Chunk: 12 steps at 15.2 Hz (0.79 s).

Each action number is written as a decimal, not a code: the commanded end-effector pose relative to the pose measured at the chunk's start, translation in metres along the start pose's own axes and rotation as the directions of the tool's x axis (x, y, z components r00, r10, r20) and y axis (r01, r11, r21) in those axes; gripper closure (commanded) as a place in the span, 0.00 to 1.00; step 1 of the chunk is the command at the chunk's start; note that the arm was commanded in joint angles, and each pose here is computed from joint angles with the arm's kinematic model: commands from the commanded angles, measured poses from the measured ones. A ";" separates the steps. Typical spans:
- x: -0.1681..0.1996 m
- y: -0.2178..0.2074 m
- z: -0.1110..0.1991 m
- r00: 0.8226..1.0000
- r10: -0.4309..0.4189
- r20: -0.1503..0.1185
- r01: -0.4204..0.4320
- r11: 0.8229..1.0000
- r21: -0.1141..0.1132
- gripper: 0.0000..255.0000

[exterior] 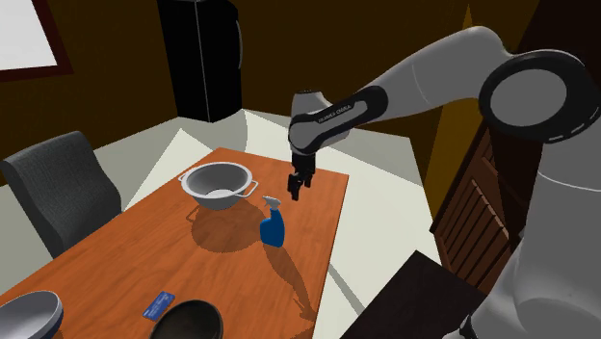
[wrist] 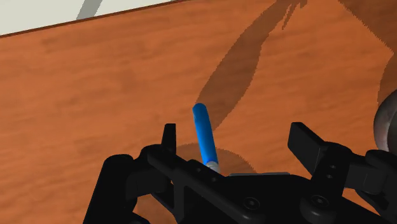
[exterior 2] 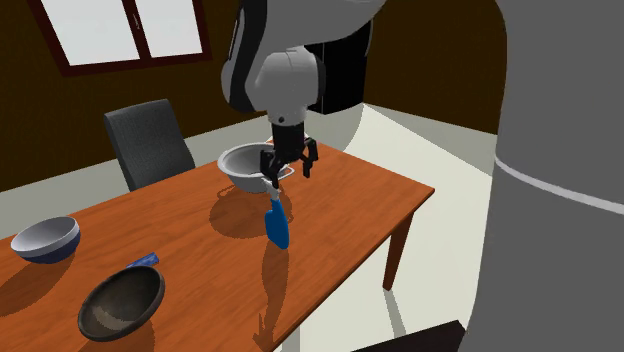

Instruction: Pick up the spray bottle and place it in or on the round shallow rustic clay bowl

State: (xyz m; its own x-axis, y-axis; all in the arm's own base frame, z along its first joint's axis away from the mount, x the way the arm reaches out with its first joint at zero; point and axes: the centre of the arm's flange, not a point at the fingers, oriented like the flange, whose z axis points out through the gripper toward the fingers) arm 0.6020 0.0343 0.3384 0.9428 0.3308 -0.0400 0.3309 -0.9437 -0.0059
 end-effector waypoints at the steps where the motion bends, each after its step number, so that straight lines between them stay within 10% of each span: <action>1: 0.021 0.000 0.014 1.000 -0.015 -0.007 0.015 1.000 -0.001 0.00; 12: 0.098 -0.001 0.079 0.997 -0.067 -0.031 0.067 0.998 -0.005 0.00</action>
State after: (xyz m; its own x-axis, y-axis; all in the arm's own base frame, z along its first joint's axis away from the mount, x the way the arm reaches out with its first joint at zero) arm 0.6903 0.0658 0.2610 0.9195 0.3930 -0.0088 0.3930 -0.9195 -0.0042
